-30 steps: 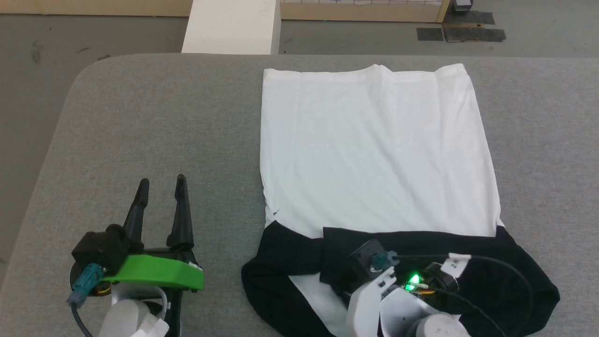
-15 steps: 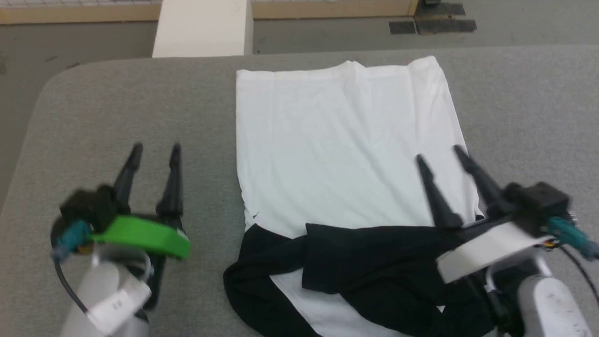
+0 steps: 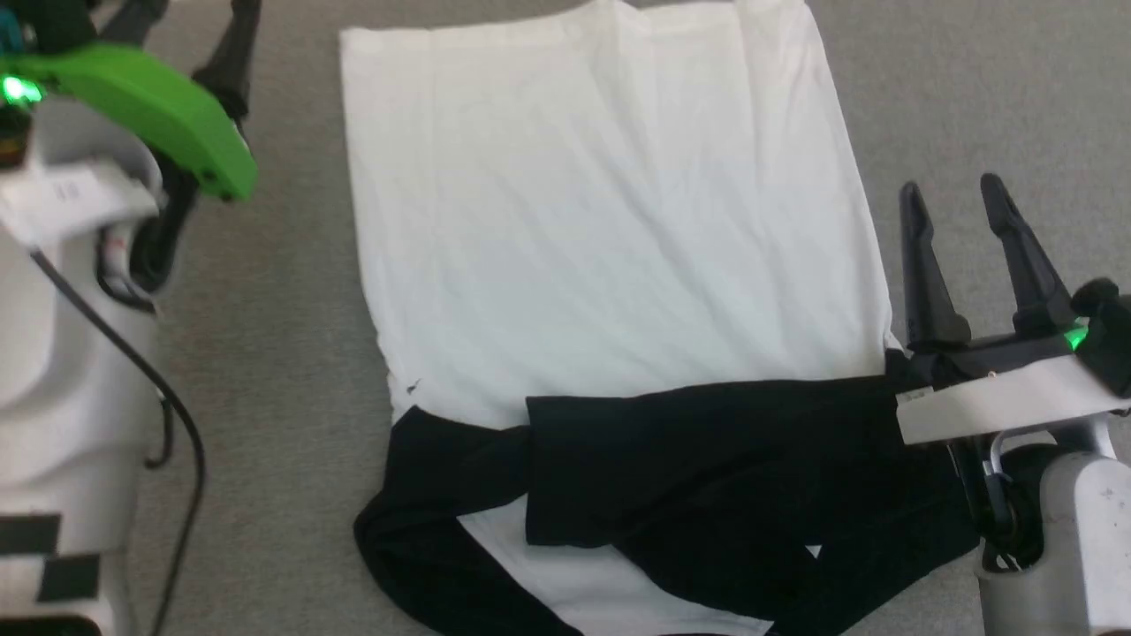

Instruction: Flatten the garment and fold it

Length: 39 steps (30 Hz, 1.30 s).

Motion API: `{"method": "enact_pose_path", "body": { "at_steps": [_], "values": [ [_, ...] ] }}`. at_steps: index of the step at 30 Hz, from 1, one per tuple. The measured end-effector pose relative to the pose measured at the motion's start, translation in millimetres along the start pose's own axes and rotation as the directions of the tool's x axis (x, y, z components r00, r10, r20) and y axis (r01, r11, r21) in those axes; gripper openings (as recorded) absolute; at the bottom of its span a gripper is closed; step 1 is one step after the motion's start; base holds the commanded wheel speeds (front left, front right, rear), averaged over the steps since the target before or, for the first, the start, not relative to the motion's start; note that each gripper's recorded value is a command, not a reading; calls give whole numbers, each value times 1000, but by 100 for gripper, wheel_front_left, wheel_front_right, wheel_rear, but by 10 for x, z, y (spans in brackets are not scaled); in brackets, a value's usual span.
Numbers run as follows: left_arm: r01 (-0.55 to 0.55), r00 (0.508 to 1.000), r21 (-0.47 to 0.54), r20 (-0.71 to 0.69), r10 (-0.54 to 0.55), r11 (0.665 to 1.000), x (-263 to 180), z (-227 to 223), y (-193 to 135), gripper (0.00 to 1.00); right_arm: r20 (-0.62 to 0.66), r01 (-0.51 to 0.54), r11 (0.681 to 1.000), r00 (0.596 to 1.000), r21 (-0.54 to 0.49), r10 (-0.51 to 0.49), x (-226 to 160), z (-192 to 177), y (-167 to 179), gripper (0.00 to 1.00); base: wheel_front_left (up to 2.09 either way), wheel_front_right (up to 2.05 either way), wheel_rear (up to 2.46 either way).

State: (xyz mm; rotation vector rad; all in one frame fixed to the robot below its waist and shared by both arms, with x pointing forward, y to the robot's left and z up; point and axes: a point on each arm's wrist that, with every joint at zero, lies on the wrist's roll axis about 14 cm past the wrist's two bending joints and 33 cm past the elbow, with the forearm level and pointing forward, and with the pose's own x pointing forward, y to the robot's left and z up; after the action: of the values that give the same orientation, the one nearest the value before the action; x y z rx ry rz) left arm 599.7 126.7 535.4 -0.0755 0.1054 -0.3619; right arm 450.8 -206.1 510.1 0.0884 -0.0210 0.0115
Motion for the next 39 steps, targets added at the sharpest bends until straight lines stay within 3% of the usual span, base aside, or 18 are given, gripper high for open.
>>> {"method": "enact_pose_path", "body": {
  "at_steps": [5,13,25,26,27,33,39],
  "values": [
    [27,978,13,-208,-23,1000,372,-390,67,100,-37,34,999,999,-16,-35,85,-181,-136,100,0,0,0],
    [7,853,-33,-522,-23,999,711,-1157,129,100,-108,85,996,991,-12,-85,98,-528,-333,100,0,0,0],
    [-126,715,-27,-696,72,992,948,-1688,161,100,-169,129,991,977,-18,-130,1,-810,-496,100,0,0,0],
    [-131,702,-26,-708,74,991,943,-1715,157,42,-174,133,991,976,-21,-134,-9,-826,-510,100,0,0,0],
    [-129,695,-28,-716,70,991,942,-1728,146,0,-179,135,991,974,-23,-137,-16,-841,-520,100,0,0,0],
    [-106,677,-30,-735,50,994,894,-1720,86,0,-164,107,993,980,-48,-113,152,-792,-487,100,0,0,0],
    [-88,689,-47,-724,27,995,843,-1679,62,0,-132,29,995,990,-95,-42,837,-492,-372,100,0,0,0]
  ]
}}
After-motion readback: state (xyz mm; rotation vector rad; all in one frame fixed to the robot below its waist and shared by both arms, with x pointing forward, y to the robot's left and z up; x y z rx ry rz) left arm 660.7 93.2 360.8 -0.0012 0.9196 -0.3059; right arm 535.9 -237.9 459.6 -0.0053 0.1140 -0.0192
